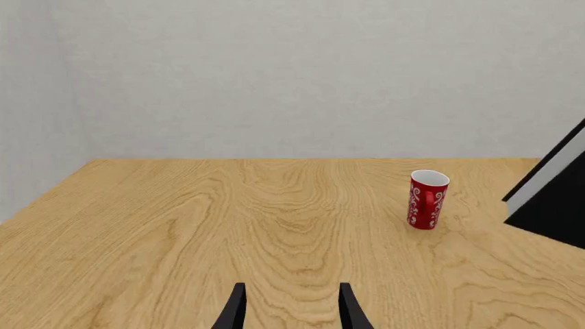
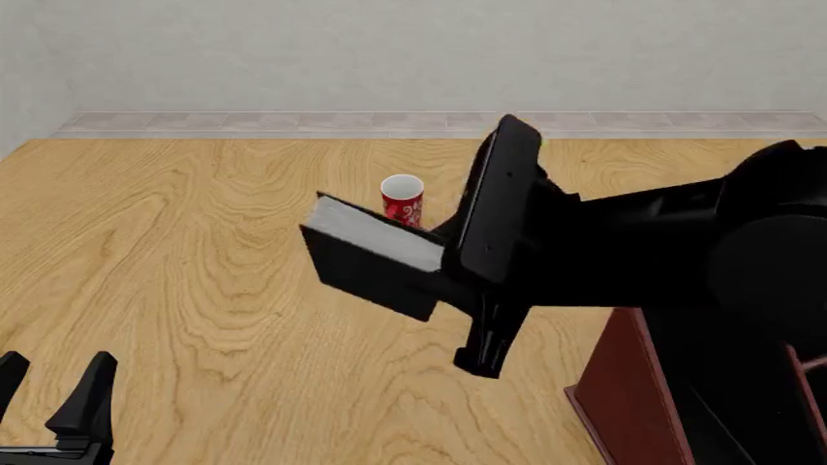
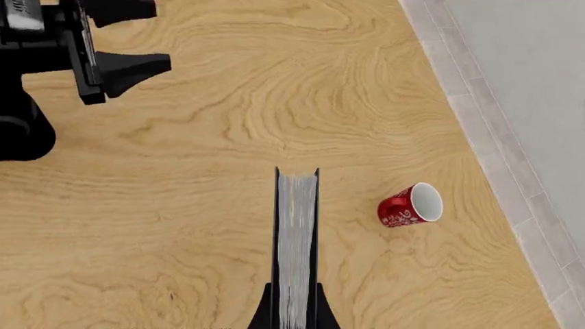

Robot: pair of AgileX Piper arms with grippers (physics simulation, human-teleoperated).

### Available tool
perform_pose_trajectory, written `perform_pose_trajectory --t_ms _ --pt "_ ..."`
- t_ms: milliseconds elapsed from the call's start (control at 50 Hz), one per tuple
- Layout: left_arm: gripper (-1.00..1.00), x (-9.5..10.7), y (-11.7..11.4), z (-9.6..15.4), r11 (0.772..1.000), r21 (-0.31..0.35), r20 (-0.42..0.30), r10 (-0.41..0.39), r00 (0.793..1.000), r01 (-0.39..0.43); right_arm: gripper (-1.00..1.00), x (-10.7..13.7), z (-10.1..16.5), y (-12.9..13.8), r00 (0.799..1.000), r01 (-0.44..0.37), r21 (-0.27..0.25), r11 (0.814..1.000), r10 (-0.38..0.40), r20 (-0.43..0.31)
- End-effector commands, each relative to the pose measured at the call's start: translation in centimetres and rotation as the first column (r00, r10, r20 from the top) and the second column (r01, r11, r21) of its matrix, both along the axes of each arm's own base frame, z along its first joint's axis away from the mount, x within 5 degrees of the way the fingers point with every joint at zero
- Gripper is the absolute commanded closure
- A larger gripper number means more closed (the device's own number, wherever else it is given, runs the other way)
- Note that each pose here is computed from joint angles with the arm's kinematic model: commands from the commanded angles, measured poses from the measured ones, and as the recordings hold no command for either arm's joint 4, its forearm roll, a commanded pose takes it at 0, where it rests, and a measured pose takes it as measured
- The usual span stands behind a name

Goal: Pick up the book and place it in the left compartment of the caddy.

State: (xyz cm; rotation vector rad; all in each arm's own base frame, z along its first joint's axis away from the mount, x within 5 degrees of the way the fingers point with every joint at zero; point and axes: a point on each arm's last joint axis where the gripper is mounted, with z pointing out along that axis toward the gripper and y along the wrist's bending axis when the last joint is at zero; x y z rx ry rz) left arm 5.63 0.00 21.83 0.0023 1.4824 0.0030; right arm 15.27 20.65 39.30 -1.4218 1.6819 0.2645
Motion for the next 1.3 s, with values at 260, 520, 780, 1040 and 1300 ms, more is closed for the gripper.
perform_pose_trajectory --t_ms 260,520,780,1040,1300 --pt "-1.0 -0.1 0.0 0.0 1.0 0.001 0.001 0.0 1.0 0.0 1.0 -3.2 6.3 -5.9 0.99 0.14 0.211 0.967 -0.135 -0.035" --pt "-1.0 -0.1 0.0 0.0 1.0 0.001 0.001 0.0 1.0 0.0 1.0 -6.2 8.2 -10.5 0.969 0.246 0.318 0.916 -0.224 -0.106" --pt "-1.0 -0.1 0.0 0.0 1.0 0.001 0.001 0.0 1.0 0.0 1.0 -8.7 10.4 -13.7 0.961 0.276 0.351 0.895 -0.252 -0.115" --pt "-1.0 -0.1 0.0 0.0 1.0 0.001 0.001 0.0 1.0 0.0 1.0 -12.1 11.5 -17.7 0.939 0.343 0.377 0.86 -0.325 -0.114" --pt "-1.0 -0.1 0.0 0.0 1.0 0.001 0.001 0.0 1.0 0.0 1.0 -13.8 10.3 -19.5 0.916 0.398 0.402 0.825 -0.377 -0.135"
